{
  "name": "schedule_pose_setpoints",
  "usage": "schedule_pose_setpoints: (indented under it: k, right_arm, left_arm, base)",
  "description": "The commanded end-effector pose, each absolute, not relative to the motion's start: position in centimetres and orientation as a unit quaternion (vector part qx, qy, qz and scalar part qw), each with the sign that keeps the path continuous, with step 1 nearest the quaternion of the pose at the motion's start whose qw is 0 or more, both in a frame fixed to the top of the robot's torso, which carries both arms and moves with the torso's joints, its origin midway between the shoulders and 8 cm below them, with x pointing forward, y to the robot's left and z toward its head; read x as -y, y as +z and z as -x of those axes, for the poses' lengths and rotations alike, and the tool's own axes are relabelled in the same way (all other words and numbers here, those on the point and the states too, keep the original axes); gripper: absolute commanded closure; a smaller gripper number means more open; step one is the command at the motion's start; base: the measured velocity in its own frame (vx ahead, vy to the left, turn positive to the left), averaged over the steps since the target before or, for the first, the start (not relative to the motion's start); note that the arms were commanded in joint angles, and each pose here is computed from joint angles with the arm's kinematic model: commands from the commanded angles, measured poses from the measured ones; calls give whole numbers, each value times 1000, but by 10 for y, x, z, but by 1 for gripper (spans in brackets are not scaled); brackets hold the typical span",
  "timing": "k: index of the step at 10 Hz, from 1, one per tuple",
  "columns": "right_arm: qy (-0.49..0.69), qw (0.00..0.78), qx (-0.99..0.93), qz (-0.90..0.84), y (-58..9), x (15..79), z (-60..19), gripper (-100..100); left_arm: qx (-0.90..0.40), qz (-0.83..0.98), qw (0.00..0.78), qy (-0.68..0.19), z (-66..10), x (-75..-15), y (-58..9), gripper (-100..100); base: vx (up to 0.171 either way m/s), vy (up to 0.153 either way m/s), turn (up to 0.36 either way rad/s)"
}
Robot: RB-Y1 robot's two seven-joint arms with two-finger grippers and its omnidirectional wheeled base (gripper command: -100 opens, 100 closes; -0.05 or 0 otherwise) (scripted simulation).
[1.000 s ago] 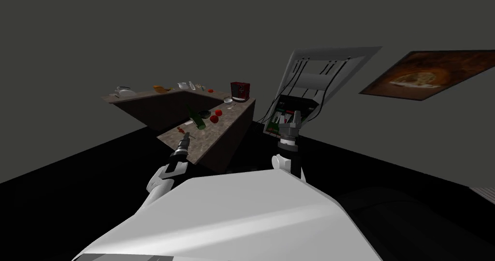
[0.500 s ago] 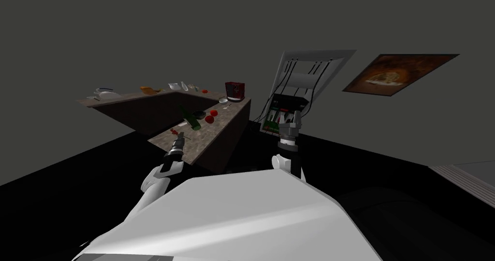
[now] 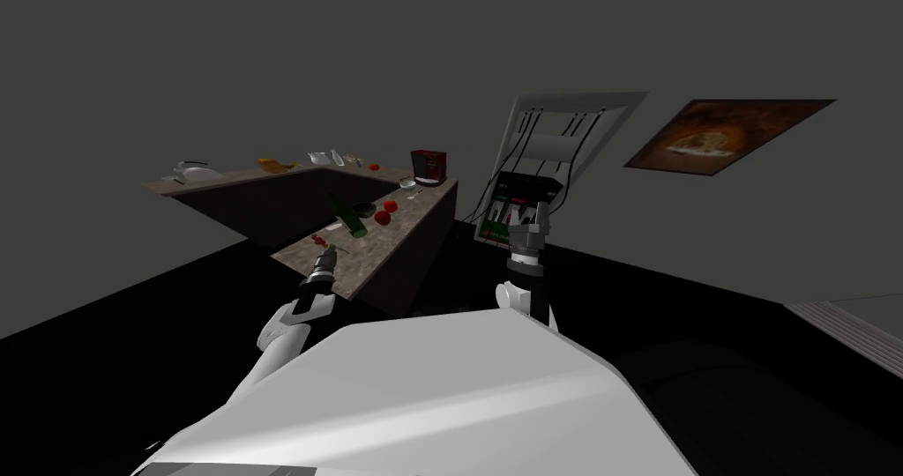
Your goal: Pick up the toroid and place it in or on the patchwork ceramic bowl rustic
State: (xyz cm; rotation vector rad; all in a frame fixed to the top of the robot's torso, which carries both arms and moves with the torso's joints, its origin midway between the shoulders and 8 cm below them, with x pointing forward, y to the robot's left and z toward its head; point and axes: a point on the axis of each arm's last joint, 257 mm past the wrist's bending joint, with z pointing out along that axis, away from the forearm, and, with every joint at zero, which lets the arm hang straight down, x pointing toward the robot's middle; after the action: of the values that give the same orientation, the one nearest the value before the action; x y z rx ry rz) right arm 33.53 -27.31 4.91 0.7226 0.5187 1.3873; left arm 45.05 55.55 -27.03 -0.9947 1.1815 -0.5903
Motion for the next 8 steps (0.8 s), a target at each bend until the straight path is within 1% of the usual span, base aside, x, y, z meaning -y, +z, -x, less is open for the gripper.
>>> schedule_pose_setpoints:
  k: [1,2,3,6,7,8]
  right_arm:
    - [618,679,-231,-322,49,273,-335,0]
    - [618,679,-231,-322,49,273,-335,0]
    - [618,679,-231,-322,49,273,-335,0]
    - [618,679,-231,-322,49,273,-335,0]
    - [618,679,-231,-322,49,273,-335,0]
    - [618,679,-231,-322,49,273,-335,0]
  left_arm:
    - [-526,443,677,-263,-451,-556,-270,0]
    - [-535,434,672,-271,-453,-536,-273,100]
    - [-535,434,672,-271,-453,-536,-273,100]
    - [-550,417,663,-290,-454,-497,-277,100]
    - [-550,417,663,-290,-454,-497,-277,100]
    - [-554,411,660,-297,-454,-484,-277,100]
  base:
    - [0,0,0]
    - [57,27,295]
    - [65,20,177]
    - [57,29,162]
    - [43,20,83]
    - [43,22,129]
